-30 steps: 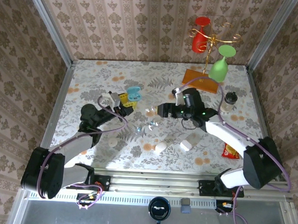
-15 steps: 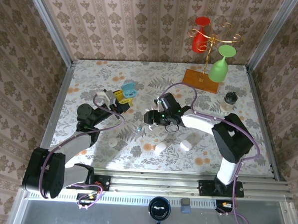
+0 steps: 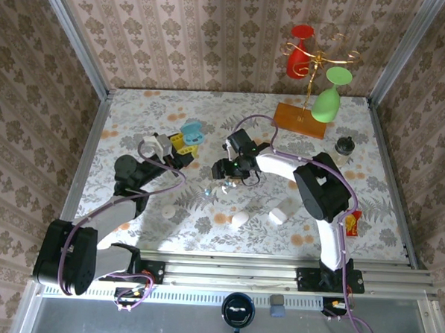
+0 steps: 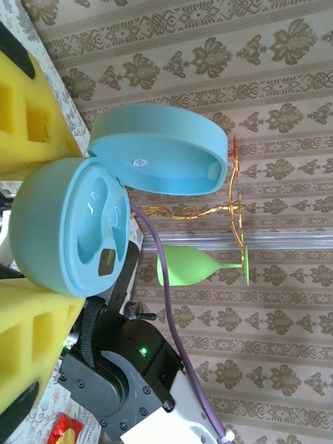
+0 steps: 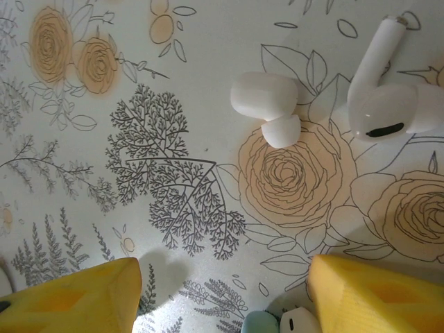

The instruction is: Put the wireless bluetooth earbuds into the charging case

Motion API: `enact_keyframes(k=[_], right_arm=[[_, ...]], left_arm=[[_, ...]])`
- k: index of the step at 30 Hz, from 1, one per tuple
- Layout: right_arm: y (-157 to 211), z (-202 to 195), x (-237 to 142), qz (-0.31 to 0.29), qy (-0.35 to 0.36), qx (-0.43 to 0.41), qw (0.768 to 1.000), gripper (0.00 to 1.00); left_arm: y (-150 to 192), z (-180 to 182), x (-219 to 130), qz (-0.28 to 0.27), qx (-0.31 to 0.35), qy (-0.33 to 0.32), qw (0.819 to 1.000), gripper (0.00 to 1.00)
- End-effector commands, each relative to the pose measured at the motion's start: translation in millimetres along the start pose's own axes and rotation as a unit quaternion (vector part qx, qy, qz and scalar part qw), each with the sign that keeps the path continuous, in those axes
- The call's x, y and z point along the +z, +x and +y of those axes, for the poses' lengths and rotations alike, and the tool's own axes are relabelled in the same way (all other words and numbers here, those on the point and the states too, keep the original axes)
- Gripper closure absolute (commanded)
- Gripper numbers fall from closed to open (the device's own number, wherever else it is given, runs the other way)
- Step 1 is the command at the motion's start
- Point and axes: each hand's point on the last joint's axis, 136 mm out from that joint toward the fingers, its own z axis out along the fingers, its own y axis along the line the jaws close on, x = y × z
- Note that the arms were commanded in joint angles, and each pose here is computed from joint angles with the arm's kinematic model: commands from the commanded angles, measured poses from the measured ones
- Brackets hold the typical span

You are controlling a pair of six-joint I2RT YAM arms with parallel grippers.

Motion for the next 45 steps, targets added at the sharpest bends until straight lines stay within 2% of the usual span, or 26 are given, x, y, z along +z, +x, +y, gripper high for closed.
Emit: enact_keyframes(k=[1, 17, 25, 29, 34, 37, 40, 45], right_arm=[[15.0, -15.0, 2.6, 0.033, 0.025, -0.005, 0.999, 0.32], [48.4, 17.0, -13.7, 0.060, -0.061, -0.030, 0.996, 0.43], [58.7, 39.3, -28.6, 0.068, -0.094, -0.051, 0.992, 0.45], [50.0, 35.0, -37.7, 0.049, -0.071, -0.063, 0.994, 0.45], [44.4, 21.8, -31.6, 0.058, -0.030, -0.066, 0.996, 0.45], [41.1, 25.8, -28.0, 0.058, -0.039, -0.072, 0.995, 0.46], [43.2, 31.3, -22.3, 0.077, -0.053, -0.076, 0.993, 0.49], [58.0, 29.9, -15.7, 0.113, -0.027, -0.104, 0.988, 0.50]], left_arm=[[-7.9, -4.8, -3.5, -0.016, 0.005, 0.009, 1.000, 0.76], [-5.9, -6.4, -3.9, -0.009, 0.000, 0.012, 1.000, 0.76], [-8.2, -7.0, -4.6, -0.011, 0.004, 0.012, 1.000, 0.76], [-8.5, -7.7, -5.9, -0.010, 0.006, 0.010, 1.000, 0.76], [-7.5, -7.7, -7.4, -0.008, 0.009, 0.005, 1.000, 0.76], [-6.5, -7.5, -9.2, -0.006, 0.011, 0.001, 1.000, 0.76], [-6.1, -8.6, -9.8, -0.003, 0.013, 0.002, 1.000, 0.76], [-7.4, -8.0, -10.7, 0.001, 0.019, -0.002, 1.000, 0.77]])
